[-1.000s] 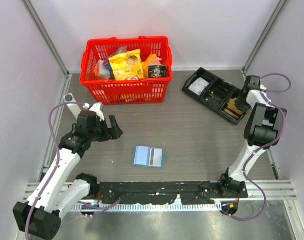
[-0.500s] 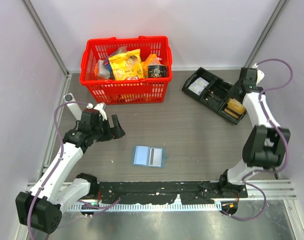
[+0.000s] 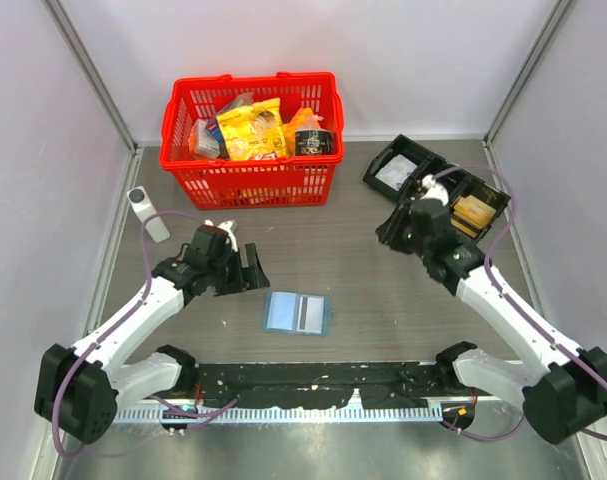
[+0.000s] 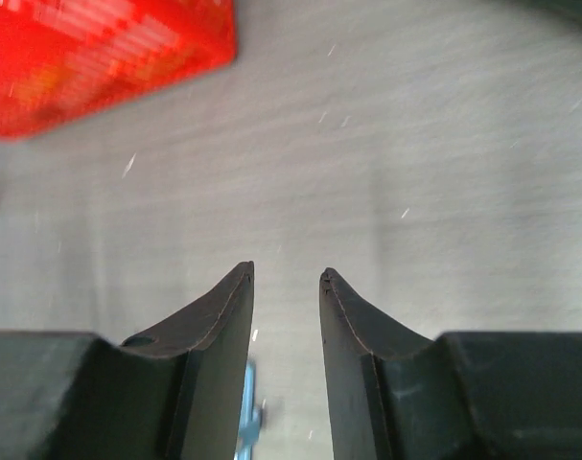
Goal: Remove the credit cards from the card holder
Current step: Remove the credit card from the card holder.
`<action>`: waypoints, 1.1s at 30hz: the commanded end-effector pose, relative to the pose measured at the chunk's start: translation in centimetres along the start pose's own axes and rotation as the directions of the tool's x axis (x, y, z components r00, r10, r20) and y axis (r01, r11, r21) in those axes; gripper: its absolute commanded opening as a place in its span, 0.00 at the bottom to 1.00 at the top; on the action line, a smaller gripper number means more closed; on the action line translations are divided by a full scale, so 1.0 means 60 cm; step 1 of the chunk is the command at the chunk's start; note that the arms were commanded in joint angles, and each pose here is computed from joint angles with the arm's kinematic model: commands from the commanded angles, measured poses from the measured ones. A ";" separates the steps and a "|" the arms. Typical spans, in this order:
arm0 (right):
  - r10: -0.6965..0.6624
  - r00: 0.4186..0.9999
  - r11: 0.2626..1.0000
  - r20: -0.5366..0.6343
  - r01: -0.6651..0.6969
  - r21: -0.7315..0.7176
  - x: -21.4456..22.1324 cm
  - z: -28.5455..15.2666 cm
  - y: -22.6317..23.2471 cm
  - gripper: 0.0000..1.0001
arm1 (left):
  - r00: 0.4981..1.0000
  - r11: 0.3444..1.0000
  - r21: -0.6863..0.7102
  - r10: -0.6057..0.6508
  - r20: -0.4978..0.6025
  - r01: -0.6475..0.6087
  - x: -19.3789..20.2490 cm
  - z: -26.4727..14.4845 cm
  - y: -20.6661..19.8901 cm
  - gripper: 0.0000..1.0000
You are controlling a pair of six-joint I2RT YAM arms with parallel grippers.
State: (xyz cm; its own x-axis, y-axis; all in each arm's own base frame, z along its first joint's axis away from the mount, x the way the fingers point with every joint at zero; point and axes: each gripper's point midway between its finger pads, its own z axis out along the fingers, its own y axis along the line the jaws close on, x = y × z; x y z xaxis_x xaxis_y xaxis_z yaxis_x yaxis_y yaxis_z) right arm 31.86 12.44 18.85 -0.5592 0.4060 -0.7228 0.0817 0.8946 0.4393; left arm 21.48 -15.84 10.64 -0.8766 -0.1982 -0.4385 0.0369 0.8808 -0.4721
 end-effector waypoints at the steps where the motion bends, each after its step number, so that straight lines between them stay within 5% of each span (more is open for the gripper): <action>1: 0.051 0.999 0.979 -0.008 -0.051 -0.196 0.053 -0.045 0.083 0.39 | 1.000 1.000 0.005 -0.021 0.015 0.021 0.008 0.032 -0.022 0.81; 9: -0.047 0.987 0.931 -0.155 -0.013 -0.364 0.243 -0.079 0.179 0.39 | 0.998 0.997 -0.053 -0.050 -0.024 0.049 0.056 0.086 -0.023 0.58; 16: -0.179 0.951 0.910 -0.254 0.061 -0.411 0.366 -0.071 0.233 0.39 | 0.995 0.990 -0.099 -0.099 -0.022 0.096 0.090 0.107 -0.016 0.50; 25: -0.273 0.909 0.942 -0.314 0.187 -0.279 0.430 -0.029 0.171 0.39 | 0.974 0.970 -0.099 -0.224 -0.026 0.221 0.138 0.129 0.003 0.44; 33: -0.359 0.890 0.931 -0.283 0.318 -0.180 0.417 -0.016 0.126 0.40 | 0.960 0.960 0.000 -0.279 -0.032 0.280 0.163 0.117 -0.039 0.37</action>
State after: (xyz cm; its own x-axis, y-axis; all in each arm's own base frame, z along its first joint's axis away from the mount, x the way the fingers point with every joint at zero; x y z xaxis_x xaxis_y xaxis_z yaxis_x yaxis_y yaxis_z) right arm 15.89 29.65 3.30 -0.8112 -0.0065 -0.5848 -0.2578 0.9016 0.3475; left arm 17.83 -22.68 2.61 -0.8711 -0.3920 -0.2958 -0.1724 0.8081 -0.5632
